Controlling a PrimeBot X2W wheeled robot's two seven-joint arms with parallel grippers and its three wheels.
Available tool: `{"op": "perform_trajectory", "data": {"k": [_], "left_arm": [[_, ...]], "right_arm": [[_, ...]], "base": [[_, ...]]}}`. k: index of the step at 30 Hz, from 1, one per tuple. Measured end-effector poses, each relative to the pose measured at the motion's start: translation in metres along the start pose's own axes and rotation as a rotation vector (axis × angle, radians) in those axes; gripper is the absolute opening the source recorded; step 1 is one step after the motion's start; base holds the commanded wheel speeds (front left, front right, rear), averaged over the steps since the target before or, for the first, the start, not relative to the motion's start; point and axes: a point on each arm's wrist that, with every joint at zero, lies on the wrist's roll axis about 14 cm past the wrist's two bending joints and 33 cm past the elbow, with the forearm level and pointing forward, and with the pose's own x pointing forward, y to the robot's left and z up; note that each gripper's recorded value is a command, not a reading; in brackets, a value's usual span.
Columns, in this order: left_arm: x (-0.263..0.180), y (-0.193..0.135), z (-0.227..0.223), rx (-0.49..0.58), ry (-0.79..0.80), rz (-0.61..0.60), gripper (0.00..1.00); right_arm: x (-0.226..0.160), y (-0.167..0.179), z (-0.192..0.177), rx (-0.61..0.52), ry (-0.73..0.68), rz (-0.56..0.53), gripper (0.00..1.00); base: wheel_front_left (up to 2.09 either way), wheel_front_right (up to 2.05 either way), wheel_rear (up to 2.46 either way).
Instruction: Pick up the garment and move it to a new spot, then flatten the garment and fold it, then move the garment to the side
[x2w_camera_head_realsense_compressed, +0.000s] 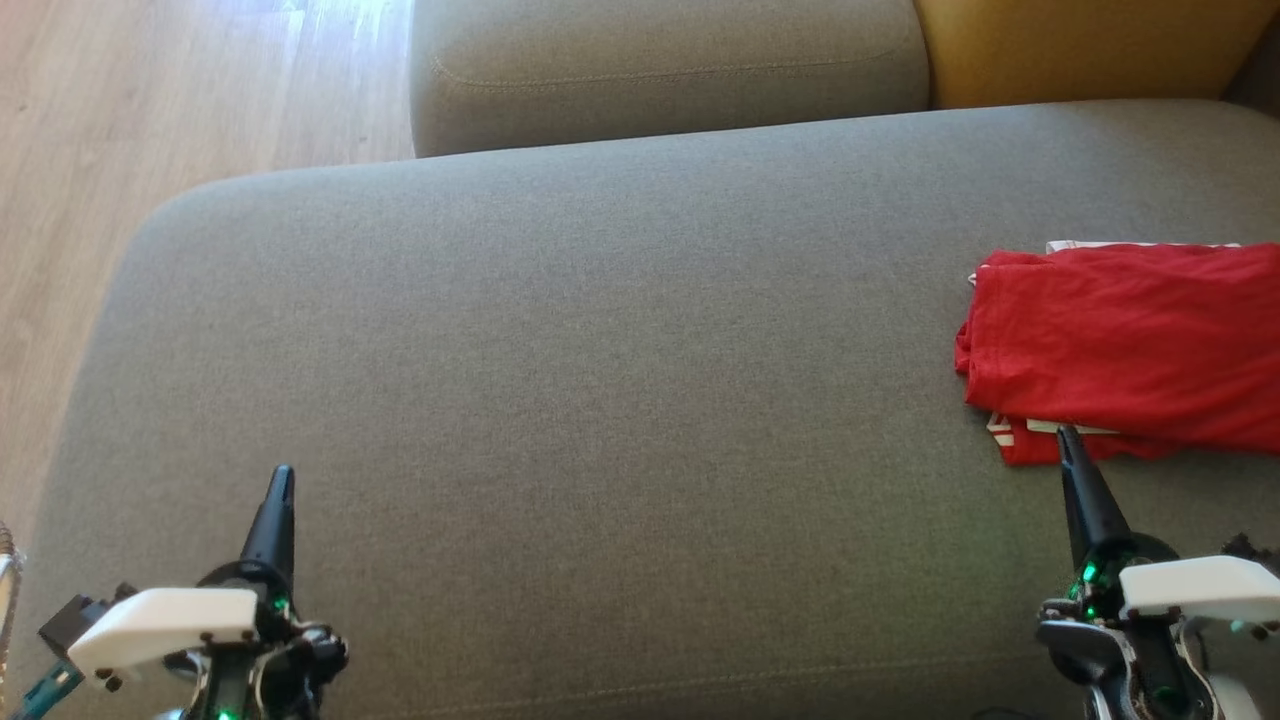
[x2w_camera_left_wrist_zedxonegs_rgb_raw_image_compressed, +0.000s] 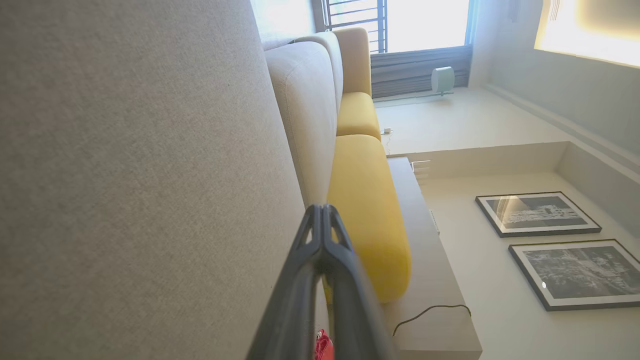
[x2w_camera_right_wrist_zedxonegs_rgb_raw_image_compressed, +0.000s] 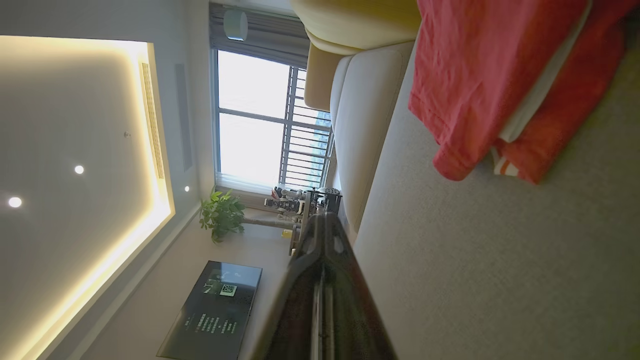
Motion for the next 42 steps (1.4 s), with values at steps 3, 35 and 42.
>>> {"op": "perform_trajectory", "data": {"k": [3, 35, 42], "left_arm": [[0.003, -0.003, 0.000, -0.036, 0.002, -0.012, 0.00], [0.012, -0.011, 0.006, -0.145, -0.003, -0.044, 0.00], [0.012, -0.011, 0.006, -0.146, -0.004, -0.044, 0.00]], "right_arm": [[0.001, 0.000, 0.000, 0.039, 0.001, 0.002, 0.00], [0.006, 0.003, 0.002, 0.143, 0.004, 0.015, 0.00], [0.006, 0.003, 0.002, 0.143, 0.004, 0.015, 0.00]], "base": [[0.00, 0.00, 0.00], [0.00, 0.00, 0.00], [0.00, 0.00, 0.00]]}}
